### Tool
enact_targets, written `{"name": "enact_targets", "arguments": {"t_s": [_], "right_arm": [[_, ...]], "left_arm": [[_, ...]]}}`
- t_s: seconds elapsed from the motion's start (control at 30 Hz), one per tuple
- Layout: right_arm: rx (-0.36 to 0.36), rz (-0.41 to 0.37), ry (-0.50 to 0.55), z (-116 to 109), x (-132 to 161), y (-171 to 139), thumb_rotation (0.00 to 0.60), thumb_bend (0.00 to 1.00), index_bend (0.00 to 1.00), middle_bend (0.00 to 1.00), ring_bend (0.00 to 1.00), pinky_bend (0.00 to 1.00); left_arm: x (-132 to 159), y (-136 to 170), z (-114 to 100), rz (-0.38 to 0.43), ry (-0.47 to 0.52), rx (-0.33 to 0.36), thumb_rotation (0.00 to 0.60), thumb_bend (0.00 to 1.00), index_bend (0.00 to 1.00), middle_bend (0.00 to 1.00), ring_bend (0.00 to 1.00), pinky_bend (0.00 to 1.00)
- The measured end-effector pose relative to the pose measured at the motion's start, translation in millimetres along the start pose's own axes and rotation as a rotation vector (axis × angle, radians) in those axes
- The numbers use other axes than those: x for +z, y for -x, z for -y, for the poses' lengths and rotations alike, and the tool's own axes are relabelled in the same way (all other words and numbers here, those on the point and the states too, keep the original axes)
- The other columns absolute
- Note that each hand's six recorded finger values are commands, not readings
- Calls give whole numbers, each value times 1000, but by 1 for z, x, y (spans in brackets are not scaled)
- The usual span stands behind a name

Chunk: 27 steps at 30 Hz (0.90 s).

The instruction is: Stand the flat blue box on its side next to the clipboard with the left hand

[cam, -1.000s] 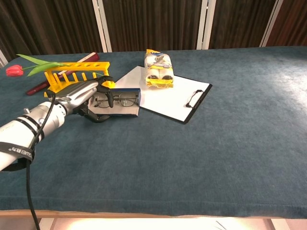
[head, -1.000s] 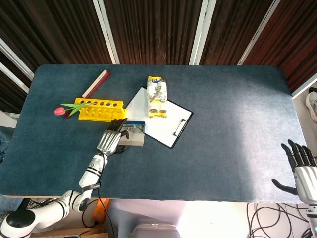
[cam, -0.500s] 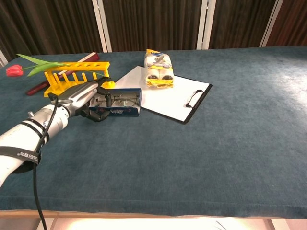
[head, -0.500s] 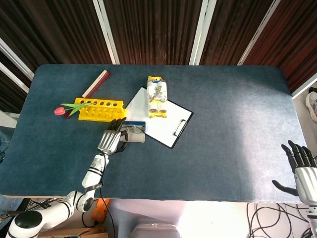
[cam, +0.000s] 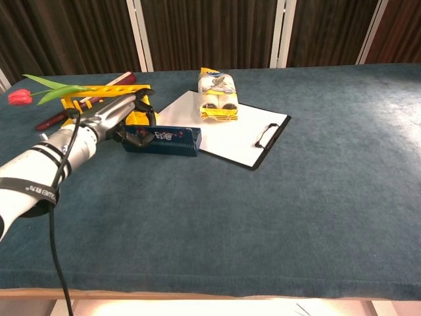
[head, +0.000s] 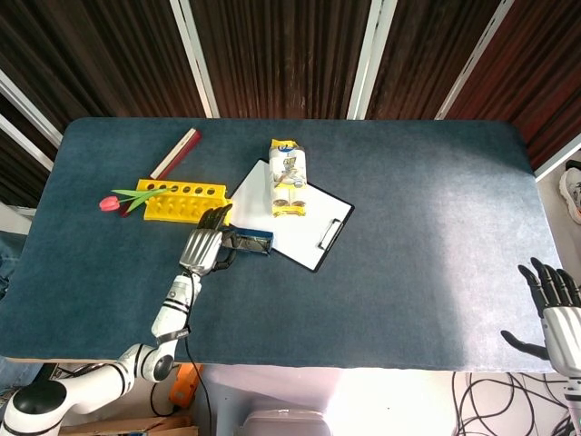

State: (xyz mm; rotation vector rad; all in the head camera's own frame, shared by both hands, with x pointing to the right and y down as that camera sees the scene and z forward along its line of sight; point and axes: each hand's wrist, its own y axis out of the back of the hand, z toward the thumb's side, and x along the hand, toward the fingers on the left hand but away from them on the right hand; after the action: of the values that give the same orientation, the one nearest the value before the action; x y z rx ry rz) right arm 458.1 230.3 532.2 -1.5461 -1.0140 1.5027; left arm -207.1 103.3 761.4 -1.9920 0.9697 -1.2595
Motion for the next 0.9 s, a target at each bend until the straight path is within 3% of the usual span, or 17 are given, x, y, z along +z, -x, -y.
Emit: {"name": "enact_targets", "arguments": {"t_s": [0.27,0.57,0.7,0.9], "right_arm": [[-4,12,10,-2,-4,1,600,177,0,0,0,0],[-5,7,21,-4,-4,1,600,177,0,0,0,0],[-5,8,24,-5,-5,1,600,177,0,0,0,0],[-4,4,28,-5,-4,1,600,177,0,0,0,0]], "left_arm": [[6,-28,-5,-48,-6,8,600,523,645,14,0,42],[4,-38,-1,-77,-19,2,600,501,643,27,0,42],[2,-42,2,-96,-19,-5,600,424,515,11,0,42],[-1,-47,3,-113,-18,8,600,391,204,0,0,46]]}}
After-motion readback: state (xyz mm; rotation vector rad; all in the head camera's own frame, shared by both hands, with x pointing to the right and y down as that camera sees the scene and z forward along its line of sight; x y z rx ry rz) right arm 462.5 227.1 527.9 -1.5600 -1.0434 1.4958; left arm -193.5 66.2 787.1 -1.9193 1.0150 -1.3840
